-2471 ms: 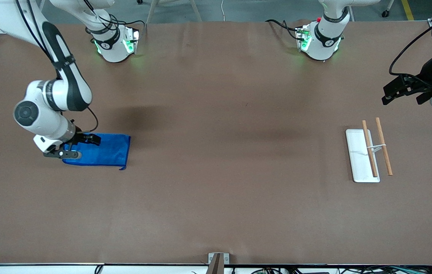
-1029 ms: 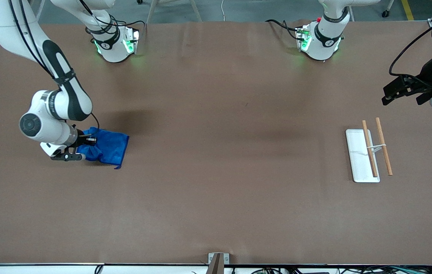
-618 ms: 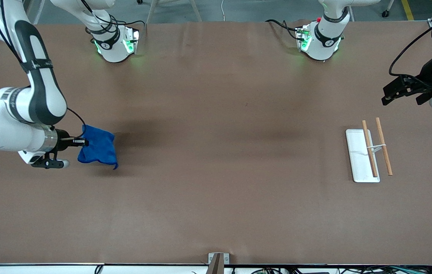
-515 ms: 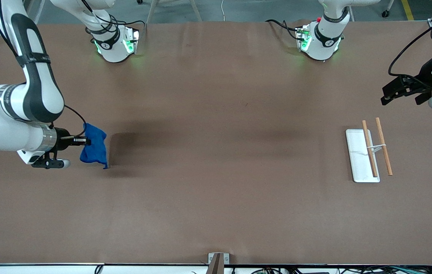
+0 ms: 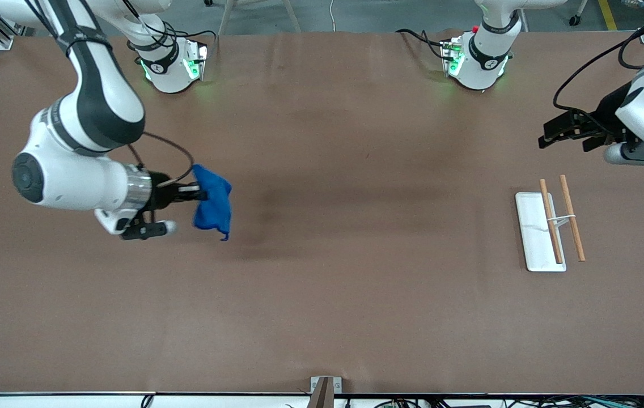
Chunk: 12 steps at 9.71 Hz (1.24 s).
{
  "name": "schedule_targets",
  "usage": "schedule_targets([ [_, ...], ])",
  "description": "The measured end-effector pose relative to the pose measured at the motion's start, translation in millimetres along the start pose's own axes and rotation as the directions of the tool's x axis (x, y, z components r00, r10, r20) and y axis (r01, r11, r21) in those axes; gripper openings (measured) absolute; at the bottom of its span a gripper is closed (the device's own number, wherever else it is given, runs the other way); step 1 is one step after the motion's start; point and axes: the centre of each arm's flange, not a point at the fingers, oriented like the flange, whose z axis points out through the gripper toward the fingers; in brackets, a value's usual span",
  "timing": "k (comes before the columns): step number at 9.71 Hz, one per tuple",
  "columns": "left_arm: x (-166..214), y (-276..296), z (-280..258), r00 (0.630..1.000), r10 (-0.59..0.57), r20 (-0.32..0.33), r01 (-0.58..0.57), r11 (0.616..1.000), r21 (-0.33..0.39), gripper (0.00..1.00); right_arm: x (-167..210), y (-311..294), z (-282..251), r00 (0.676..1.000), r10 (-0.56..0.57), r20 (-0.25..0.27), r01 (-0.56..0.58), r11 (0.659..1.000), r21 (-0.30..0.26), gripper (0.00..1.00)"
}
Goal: Right arm passes towel to left arm to hang
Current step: 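Lift the towel with the right gripper while the left gripper approaches, then bring the towel toward the left gripper and grasp it with the left gripper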
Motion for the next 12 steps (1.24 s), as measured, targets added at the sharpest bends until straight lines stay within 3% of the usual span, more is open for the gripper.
schedule_targets([
  [1, -0.7, 1.4, 9.7, 0.999, 0.033, 0.022, -0.033, 0.999, -0.024, 1.00, -3.4, -22.6, 7.6, 1.000, 0.011, 0.018, -0.014, 0.992, 0.125, 0.07],
  [3, -2.0, 5.2, 29.7, 0.996, 0.060, 0.062, -0.054, 0.995, -0.086, 1.00, -8.3, -59.1, 21.8, 0.998, 0.032, 0.060, -0.050, 0.944, 0.326, 0.07],
  [6, -6.4, 30.5, 75.4, 0.984, 0.098, 0.146, -0.051, 0.954, -0.297, 1.00, -15.3, -124.9, 75.5, 0.983, 0.083, 0.166, -0.167, 0.787, 0.594, 0.07],
  [8, -6.0, 58.8, 117.2, 0.966, 0.123, 0.228, -0.017, 0.908, -0.420, 0.98, -21.8, -151.7, 121.1, 0.960, 0.073, 0.270, -0.249, 0.664, 0.705, 0.07],
  [10, -0.4, 69.0, 155.9, 0.949, 0.108, 0.297, 0.068, 0.847, -0.527, 1.00, -23.4, -163.3, 150.0, 0.933, 0.074, 0.353, -0.336, 0.536, 0.774, 0.07],
  [12, 5.7, 74.6, 177.9, 0.941, 0.097, 0.325, 0.125, 0.792, -0.598, 1.00, -26.4, -173.1, 170.4, 0.930, 0.059, 0.363, -0.350, 0.444, 0.825, 0.07],
])
